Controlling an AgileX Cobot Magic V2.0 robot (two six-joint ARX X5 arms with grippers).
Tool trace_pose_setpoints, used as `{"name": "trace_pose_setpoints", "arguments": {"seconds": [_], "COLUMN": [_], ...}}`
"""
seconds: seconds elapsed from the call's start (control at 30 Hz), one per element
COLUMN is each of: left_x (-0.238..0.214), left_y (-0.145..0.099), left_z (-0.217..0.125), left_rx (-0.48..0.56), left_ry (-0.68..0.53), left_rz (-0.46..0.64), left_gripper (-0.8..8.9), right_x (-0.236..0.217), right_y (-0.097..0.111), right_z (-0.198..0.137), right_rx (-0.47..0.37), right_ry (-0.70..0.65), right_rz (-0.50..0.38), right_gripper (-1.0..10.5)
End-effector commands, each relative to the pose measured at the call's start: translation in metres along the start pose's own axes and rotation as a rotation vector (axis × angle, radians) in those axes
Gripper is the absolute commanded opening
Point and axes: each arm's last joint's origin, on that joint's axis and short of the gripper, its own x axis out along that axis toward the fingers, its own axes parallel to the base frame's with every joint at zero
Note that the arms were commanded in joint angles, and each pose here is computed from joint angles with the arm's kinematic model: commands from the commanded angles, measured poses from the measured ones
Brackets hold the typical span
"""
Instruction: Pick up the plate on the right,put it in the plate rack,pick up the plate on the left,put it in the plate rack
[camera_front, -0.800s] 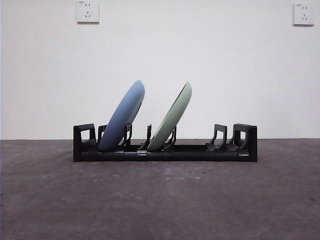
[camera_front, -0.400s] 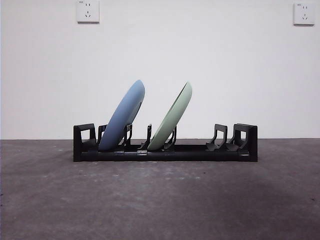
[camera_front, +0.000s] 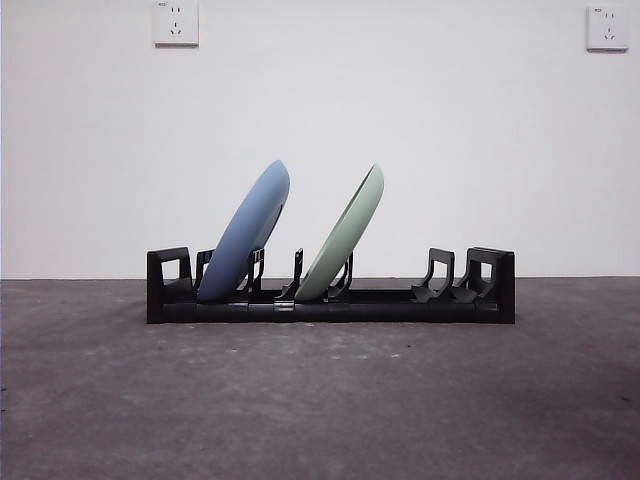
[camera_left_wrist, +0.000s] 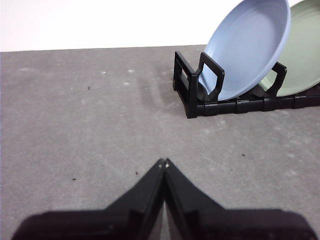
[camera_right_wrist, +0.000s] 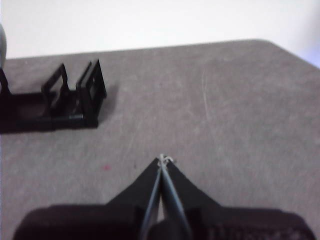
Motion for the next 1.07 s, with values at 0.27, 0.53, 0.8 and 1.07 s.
{"name": "trace_pose_setpoints", "arguments": {"seconds": [0.27, 0.53, 0.8, 1.07], "left_x": [0.0013, 0.0015, 0.0015, 0.0015], "left_y": [0.0006, 0.0006, 0.0006, 0.0006], "left_z": [-0.0028, -0.0031, -0.003, -0.003], "left_rx": [-0.012, -0.012, -0.012, -0.012], "left_ry": [0.007, 0.011, 0.01, 0.01], "left_rz": [0.003, 0.004, 0.004, 0.004], "left_gripper": [-0.03, -0.03, -0.03, -0.03], "right_x": [0.001, 0.0011, 0.0011, 0.0011], "right_y": [-0.0001, -0.0001, -0.0001, -0.0001], "right_z": [-0.0019, -0.002, -0.002, -0.002], "right_rx": [0.031, 0.031, 0.031, 0.031], "right_ry": [-0.008, -0.007, -0.006, -0.006], "right_rz": [0.0, -0.001, -0.001, -0.001], "right_gripper": [0.0, 0.0, 0.0, 0.0]}}
